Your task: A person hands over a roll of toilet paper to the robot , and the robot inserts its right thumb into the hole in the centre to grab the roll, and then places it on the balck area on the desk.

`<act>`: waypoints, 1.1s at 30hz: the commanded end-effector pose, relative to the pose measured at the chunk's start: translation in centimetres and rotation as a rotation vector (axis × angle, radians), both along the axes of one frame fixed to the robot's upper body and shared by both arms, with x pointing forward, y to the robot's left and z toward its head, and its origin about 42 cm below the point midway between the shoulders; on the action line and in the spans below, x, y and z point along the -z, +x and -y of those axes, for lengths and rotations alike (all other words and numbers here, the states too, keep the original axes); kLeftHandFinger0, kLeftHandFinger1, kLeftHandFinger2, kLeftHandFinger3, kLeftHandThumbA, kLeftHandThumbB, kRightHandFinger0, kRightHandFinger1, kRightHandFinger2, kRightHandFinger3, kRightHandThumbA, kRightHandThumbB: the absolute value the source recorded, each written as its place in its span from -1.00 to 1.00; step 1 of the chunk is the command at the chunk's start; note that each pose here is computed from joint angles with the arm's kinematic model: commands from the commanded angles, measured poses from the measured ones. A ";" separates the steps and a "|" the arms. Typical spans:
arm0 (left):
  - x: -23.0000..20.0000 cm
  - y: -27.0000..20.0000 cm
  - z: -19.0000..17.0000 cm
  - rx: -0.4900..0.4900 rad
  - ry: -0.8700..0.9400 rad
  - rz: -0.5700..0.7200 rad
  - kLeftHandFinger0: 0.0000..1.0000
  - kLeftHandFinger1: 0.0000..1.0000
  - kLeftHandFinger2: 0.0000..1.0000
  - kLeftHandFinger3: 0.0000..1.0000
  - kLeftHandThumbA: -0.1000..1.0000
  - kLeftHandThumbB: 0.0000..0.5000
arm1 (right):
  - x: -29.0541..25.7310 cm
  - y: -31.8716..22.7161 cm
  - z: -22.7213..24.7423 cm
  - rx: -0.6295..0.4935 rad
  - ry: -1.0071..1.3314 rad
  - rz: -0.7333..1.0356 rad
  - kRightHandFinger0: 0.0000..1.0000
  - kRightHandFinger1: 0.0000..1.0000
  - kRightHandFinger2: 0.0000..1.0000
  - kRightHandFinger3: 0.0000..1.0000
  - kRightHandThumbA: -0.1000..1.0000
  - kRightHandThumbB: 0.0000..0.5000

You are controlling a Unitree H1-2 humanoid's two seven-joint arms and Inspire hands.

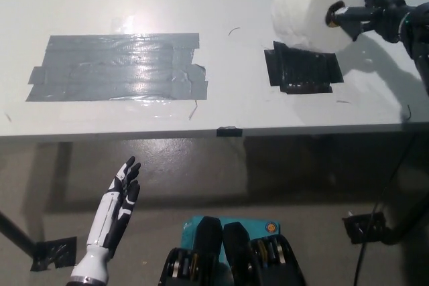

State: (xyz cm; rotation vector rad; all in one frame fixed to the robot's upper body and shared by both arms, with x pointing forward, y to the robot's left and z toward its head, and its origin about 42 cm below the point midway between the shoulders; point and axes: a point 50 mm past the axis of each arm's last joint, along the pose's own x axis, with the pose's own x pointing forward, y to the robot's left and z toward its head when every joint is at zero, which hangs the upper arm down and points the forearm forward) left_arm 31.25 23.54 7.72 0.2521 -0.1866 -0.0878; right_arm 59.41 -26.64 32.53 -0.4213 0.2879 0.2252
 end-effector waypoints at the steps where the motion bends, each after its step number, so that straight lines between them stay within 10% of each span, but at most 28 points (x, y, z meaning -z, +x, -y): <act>1: -1.4 0.4 -0.5 -0.007 0.012 0.054 1.00 1.00 1.00 1.00 0.88 -0.51 | -6.6 0.8 -0.5 -0.098 -0.124 0.158 -0.41 0.67 1.00 1.00 -1.00 -0.32; 14: -1.7 0.8 -0.4 0.002 0.030 0.068 1.00 1.00 1.00 1.00 0.86 -0.44 | -6.4 0.5 -1.3 -0.218 -0.402 0.188 -0.02 1.00 1.00 1.00 -1.00 -0.63; 17: -1.7 0.9 -0.4 0.003 0.026 0.068 1.00 1.00 1.00 1.00 0.87 -0.38 | -6.5 0.5 -1.3 -0.252 -0.469 0.140 0.22 0.98 1.00 1.00 -1.00 -0.32; 19: -1.7 0.9 -0.4 0.001 0.030 0.062 1.00 1.00 1.00 1.00 0.88 -0.37 | -6.6 0.4 -1.3 -0.283 -0.444 0.079 0.00 0.75 0.97 1.00 -0.86 -0.09; 25: -1.7 1.0 -0.5 -0.001 0.032 0.069 1.00 1.00 1.00 1.00 0.87 -0.42 | -7.9 0.3 -2.1 -0.374 -0.470 -0.040 1.00 1.00 1.00 1.00 -0.16 0.28; 33: -1.3 0.6 -0.4 -0.007 0.032 0.060 1.00 1.00 1.00 1.00 0.86 -0.45 | -12.2 0.2 -1.8 -0.363 -0.499 -0.015 1.00 1.00 1.00 1.00 0.12 0.98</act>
